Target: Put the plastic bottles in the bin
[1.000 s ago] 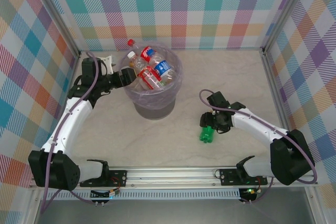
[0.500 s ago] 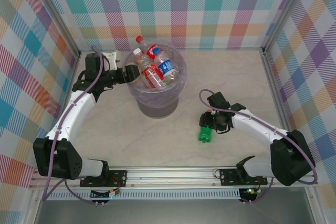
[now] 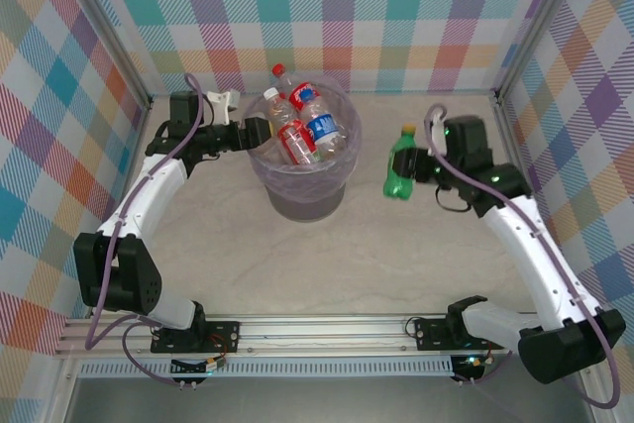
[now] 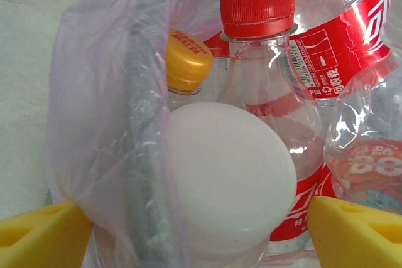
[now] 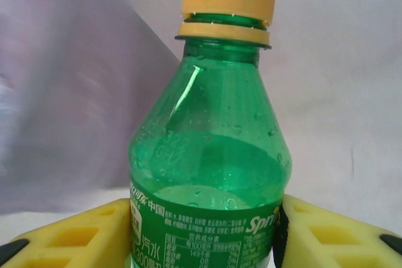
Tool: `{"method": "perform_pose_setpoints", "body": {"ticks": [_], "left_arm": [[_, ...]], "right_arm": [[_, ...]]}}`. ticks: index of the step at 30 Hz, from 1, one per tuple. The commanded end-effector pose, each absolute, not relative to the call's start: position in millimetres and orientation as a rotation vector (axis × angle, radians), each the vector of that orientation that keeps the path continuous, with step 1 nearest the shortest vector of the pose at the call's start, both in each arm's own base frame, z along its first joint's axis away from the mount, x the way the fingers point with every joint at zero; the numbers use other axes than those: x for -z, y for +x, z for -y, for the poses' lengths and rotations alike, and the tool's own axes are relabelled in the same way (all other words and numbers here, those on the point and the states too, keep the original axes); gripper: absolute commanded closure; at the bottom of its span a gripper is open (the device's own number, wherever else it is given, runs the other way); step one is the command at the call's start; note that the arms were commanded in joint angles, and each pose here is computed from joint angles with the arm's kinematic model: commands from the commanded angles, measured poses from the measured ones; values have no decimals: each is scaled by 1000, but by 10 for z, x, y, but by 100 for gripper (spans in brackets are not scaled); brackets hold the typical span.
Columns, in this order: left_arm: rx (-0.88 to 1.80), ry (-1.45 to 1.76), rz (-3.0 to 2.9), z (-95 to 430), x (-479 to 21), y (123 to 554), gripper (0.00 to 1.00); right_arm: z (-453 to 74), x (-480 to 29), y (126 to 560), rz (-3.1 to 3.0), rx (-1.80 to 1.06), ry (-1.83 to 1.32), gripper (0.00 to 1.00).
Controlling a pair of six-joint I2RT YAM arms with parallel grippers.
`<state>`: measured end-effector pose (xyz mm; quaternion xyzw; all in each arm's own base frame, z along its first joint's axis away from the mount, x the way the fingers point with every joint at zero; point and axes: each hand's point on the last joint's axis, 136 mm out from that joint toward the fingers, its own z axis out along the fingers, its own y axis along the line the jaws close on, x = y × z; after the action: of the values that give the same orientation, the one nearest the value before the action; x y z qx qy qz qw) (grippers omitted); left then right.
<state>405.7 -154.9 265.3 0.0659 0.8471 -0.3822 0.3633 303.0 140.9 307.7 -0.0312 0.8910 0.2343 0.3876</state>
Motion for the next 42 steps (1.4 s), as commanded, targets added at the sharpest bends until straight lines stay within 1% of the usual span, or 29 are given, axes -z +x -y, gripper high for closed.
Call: {"method": "perform_pose_setpoints", "body": {"ticks": [1, 3, 6, 9, 13, 18, 23, 29, 34, 42], "left_arm": [[1057, 236, -2173, 1649, -2699, 3947, 13], [1030, 218, -2196, 1613, -2682, 3941, 12], [1019, 218, -2214, 1605, -2701, 3958, 11], [1054, 229, -2206, 1658, -2751, 3992, 11], [1051, 278, -2261, 1726, -2721, 3984, 11], [1036, 314, -2272, 1825, -2704, 3975, 11], [1005, 317, -2296, 1901, -2608, 4000, 11], [1012, 312, -2305, 1942, -2561, 4075, 11], [998, 342, -2282, 1936, -2623, 4050, 11], [991, 342, -2260, 1927, -2688, 4042, 7]], "right_arm": [[-1529, -3538, 3150, -2154, -579, -259, 47], [-1568, -3837, 3323, -2081, -565, -272, 48], [-1753, -4120, 3553, -2009, -617, -315, 49], [-1960, -4162, 3745, -2002, -654, -369, 49], [-2185, -4098, 3934, -2002, -725, -421, 49], [-2358, -3947, 3951, -2037, -815, -466, 49], [-2447, -3844, 3919, -2060, -834, -488, 49], [-2345, -4031, 3881, -2030, -770, -473, 49], [-2403, -3669, 3994, -2127, -771, -465, 49], [-2712, -3409, 3930, -2208, -829, -541, 47]]}}
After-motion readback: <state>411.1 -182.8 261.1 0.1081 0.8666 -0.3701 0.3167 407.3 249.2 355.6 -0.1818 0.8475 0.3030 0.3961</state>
